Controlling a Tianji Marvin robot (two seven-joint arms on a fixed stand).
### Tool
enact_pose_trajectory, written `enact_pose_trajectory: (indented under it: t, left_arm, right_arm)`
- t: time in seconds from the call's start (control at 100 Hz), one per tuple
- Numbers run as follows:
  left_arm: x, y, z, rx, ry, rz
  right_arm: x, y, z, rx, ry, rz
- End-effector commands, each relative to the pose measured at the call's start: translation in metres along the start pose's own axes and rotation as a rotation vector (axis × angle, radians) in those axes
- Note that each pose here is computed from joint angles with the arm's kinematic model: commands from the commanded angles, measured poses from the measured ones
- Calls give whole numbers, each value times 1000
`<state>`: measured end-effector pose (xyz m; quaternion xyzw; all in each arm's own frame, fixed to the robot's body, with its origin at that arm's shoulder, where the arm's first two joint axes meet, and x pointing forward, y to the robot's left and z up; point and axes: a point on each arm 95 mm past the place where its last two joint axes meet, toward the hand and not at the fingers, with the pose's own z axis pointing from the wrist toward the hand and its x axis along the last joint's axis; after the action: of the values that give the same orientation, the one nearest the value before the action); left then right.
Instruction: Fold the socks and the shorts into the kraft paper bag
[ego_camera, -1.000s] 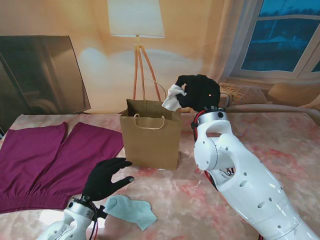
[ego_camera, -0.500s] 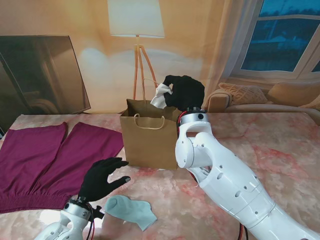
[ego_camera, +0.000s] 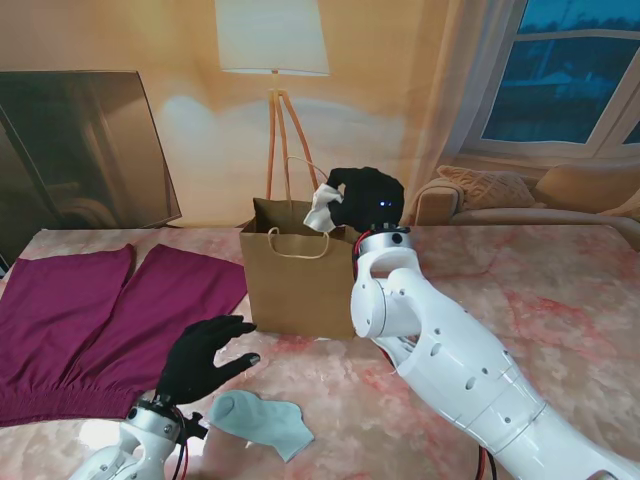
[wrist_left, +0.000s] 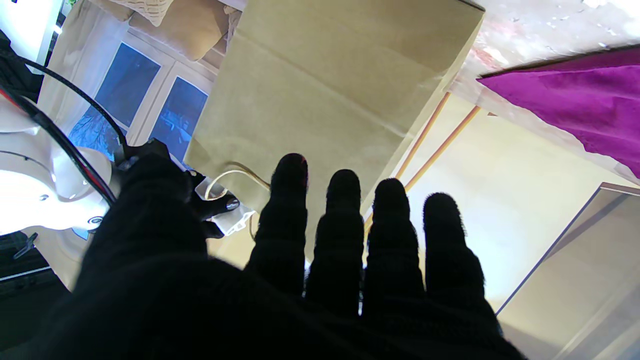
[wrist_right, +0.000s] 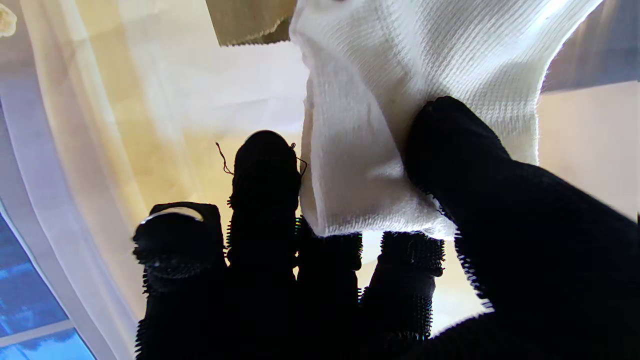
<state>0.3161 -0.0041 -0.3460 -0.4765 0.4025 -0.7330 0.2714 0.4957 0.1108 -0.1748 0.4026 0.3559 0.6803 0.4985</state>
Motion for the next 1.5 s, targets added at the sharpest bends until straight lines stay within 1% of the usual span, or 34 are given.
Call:
enact_pose_trajectory:
  t: [0.0, 0.14, 0.27, 0.66, 0.79, 0.92, 1.15, 1.49]
  left_arm:
    - [1, 1, 0, 0, 3, -9]
    - [1, 0, 0, 0, 3, -8]
    - [1, -1, 0, -3, 4, -2]
    - [0, 2, 0, -3, 4, -5]
    - [0, 2, 0, -2, 5, -5]
    - [0, 3, -1, -4, 3, -8]
    - [-1, 3, -1, -5, 2, -5]
    - [-1, 4, -1, -3, 3, -6]
  right_arm:
    - [3, -2, -3, 10, 12, 2]
    - [4, -3, -3, 23, 35, -22]
    - [4, -7, -3, 55, 58, -39]
    - [4, -17, -4, 117, 88, -98]
    - [2, -17, -6, 149, 106, -117]
    - [0, -15, -7, 164, 117, -134]
    - [-3, -11, -8, 166, 104, -129]
    - [-8, -7, -10, 190, 104, -133]
